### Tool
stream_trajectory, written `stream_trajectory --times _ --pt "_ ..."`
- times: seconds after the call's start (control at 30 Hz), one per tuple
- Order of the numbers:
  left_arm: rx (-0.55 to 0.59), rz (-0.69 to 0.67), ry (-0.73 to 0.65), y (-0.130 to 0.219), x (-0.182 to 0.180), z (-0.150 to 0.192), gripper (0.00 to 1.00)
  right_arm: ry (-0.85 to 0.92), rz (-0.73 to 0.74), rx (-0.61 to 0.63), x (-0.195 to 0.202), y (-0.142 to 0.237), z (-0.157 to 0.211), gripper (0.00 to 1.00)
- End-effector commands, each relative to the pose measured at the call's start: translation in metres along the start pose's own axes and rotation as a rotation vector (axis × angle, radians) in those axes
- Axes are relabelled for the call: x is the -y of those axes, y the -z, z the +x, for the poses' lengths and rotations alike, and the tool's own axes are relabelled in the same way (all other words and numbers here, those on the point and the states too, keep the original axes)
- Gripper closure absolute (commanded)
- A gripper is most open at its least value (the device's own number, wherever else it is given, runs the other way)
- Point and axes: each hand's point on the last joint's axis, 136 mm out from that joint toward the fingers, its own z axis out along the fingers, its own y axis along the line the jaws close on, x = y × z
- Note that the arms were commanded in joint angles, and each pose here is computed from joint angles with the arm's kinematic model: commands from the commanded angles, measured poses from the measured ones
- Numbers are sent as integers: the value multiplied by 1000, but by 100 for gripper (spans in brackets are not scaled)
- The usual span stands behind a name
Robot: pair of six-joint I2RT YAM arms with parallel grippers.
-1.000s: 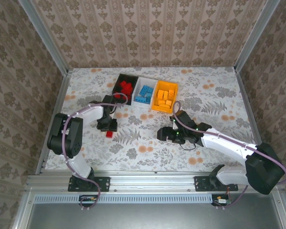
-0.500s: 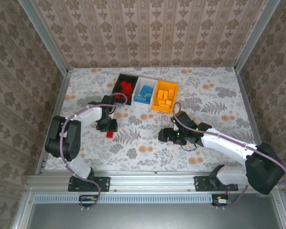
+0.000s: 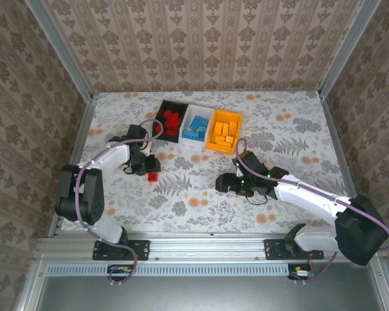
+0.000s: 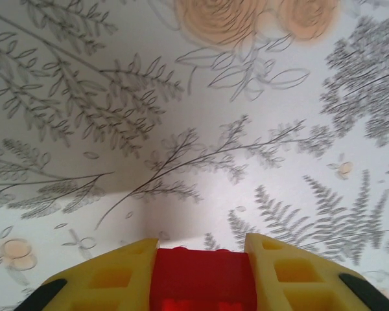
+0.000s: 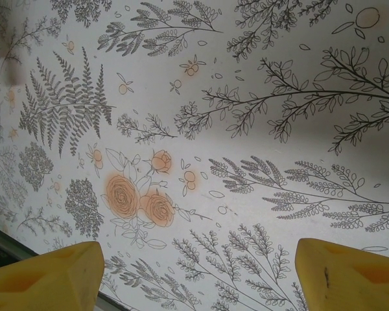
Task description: Sort the legos into containers by color
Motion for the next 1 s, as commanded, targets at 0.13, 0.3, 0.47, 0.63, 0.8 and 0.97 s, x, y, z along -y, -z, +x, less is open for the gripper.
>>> stream_trajectory --times 0.13,0.3,0.47,0.63,0.8,0.97 --pt "112 215 44 31 45 -50 69 -5 18 34 11 2 2 21" --pt "196 208 -6 51 60 -106 69 2 25 38 12 5 -2 21" --pt "271 185 -50 55 71 -169 69 -5 33 51 15 10 -5 21" --pt "306 141 -75 42 73 -219 69 0 52 86 17 26 -15 21" --pt "302 101 -98 30 70 -243 54 -5 67 137 22 44 -32 21" --pt "316 102 -114 37 74 -247 41 -1 87 188 29 61 -56 21"
